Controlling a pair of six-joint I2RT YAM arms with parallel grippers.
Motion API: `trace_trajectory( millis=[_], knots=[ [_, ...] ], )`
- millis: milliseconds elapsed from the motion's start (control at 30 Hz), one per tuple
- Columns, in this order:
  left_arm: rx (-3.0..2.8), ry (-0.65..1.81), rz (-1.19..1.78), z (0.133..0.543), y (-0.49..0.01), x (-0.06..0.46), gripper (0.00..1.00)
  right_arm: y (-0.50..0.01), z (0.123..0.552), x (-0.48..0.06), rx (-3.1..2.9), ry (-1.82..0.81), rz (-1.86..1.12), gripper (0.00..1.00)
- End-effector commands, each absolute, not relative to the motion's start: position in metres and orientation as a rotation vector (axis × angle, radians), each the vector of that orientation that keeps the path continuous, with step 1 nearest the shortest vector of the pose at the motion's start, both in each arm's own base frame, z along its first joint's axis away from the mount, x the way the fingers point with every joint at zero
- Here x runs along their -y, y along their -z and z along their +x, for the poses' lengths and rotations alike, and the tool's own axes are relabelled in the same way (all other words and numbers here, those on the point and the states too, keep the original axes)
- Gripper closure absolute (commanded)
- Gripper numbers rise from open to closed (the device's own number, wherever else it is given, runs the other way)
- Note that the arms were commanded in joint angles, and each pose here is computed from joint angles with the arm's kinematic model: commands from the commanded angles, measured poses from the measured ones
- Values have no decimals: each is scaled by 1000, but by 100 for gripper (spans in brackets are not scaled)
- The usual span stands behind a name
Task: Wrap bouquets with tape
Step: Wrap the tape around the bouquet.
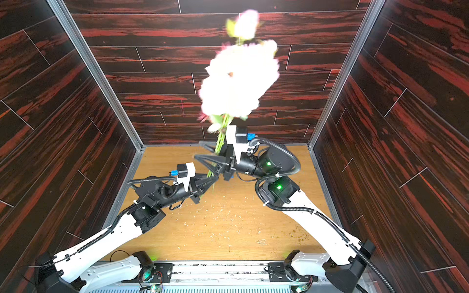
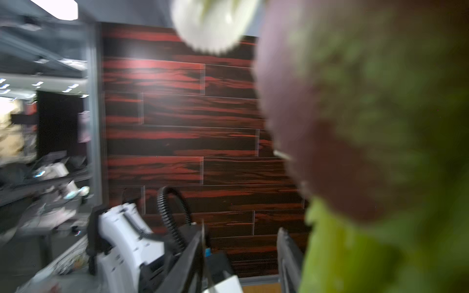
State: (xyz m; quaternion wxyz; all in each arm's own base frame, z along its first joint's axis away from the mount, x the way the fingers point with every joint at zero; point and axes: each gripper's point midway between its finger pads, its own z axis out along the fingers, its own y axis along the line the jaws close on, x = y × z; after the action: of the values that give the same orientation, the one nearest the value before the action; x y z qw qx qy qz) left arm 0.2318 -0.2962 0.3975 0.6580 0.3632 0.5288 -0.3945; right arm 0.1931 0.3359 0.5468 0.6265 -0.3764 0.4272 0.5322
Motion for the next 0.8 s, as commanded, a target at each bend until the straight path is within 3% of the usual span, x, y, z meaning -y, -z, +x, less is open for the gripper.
trace_trajectory(
  millis=[0, 500, 700, 767],
  knots=[
    [-1238, 704, 706, 260, -401, 276, 100, -534, 229, -327, -1108, -1086, -690, 49],
    [-1207, 442, 761, 272, -390, 274, 100, -516, 272, -319, -1233, -989, -484, 50],
    [-1212, 245, 671, 286, -392, 264, 100, -515, 286, -312, -1247, -1001, -356, 61],
    [-1221, 163, 621, 294, -394, 256, 100, -514, 287, -312, -1242, -1022, -339, 74]
  ],
)
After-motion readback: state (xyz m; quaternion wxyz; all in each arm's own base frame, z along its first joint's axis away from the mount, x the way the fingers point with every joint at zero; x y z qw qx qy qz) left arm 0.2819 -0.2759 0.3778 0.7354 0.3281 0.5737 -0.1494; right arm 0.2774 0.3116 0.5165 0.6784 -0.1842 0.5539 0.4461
